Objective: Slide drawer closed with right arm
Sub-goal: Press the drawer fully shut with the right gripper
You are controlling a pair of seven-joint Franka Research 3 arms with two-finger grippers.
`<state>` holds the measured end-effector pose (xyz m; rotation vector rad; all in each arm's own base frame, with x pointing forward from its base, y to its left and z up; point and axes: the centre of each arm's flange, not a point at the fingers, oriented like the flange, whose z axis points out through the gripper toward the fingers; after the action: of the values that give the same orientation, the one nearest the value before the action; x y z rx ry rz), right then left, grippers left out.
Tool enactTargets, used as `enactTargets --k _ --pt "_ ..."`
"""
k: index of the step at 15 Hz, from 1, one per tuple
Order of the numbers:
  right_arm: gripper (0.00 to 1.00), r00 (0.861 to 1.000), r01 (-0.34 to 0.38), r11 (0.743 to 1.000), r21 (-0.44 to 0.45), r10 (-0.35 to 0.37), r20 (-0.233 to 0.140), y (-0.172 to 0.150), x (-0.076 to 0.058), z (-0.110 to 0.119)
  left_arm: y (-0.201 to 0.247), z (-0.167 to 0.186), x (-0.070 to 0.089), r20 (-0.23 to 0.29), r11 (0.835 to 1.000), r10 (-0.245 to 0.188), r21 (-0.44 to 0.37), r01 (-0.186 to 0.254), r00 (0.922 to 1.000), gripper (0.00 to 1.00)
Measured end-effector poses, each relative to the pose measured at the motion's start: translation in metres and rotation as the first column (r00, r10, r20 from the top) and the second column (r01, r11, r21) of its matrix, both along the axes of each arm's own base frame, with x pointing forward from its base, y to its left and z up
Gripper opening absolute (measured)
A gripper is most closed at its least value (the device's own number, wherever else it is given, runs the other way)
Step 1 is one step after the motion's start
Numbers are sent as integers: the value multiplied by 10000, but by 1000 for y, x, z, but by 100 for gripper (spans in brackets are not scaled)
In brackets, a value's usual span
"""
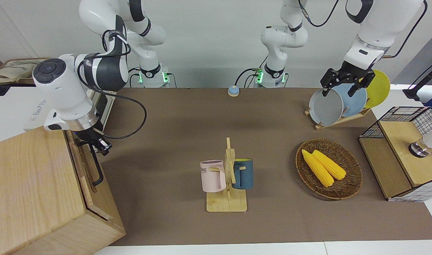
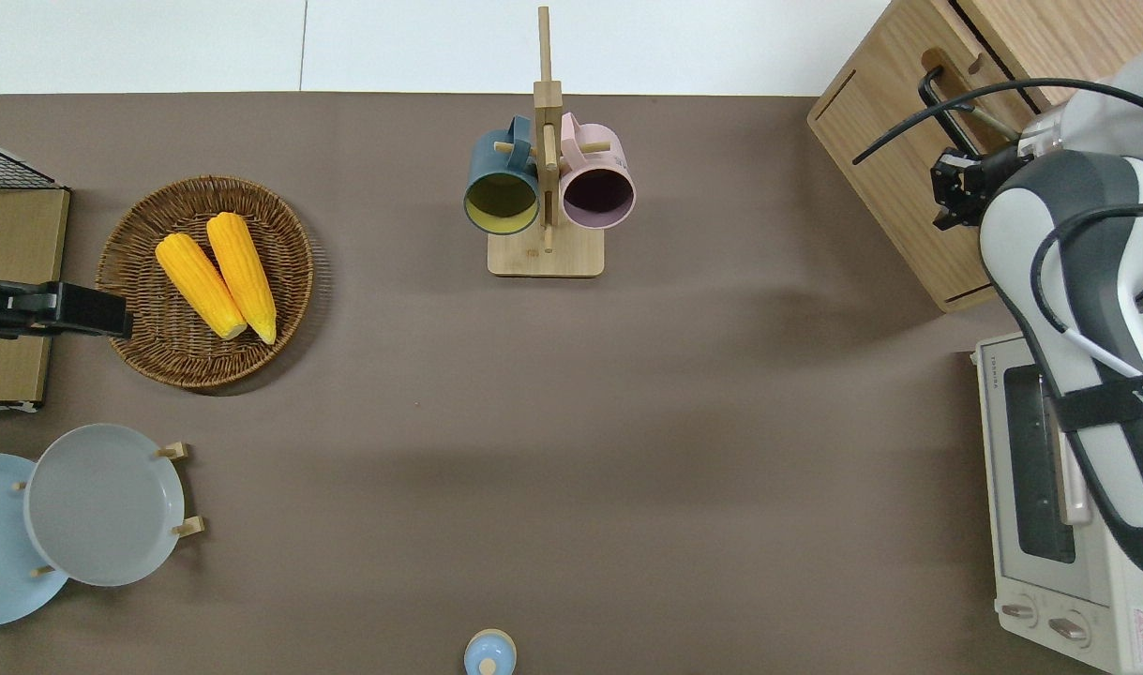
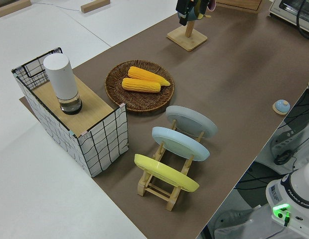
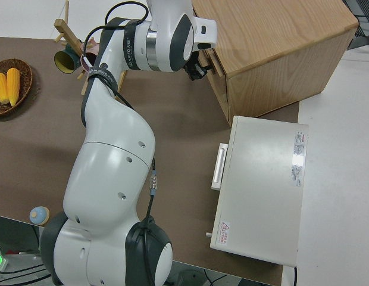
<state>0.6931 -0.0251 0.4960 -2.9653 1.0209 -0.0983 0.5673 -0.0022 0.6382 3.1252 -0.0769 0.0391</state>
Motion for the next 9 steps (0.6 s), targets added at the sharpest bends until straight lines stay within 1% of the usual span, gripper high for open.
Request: enactTargets --k 9 --pt "1 9999 -116 9999 13 116 0 -4 0 0 0 0 0 0 10000 0 0 0 10000 100"
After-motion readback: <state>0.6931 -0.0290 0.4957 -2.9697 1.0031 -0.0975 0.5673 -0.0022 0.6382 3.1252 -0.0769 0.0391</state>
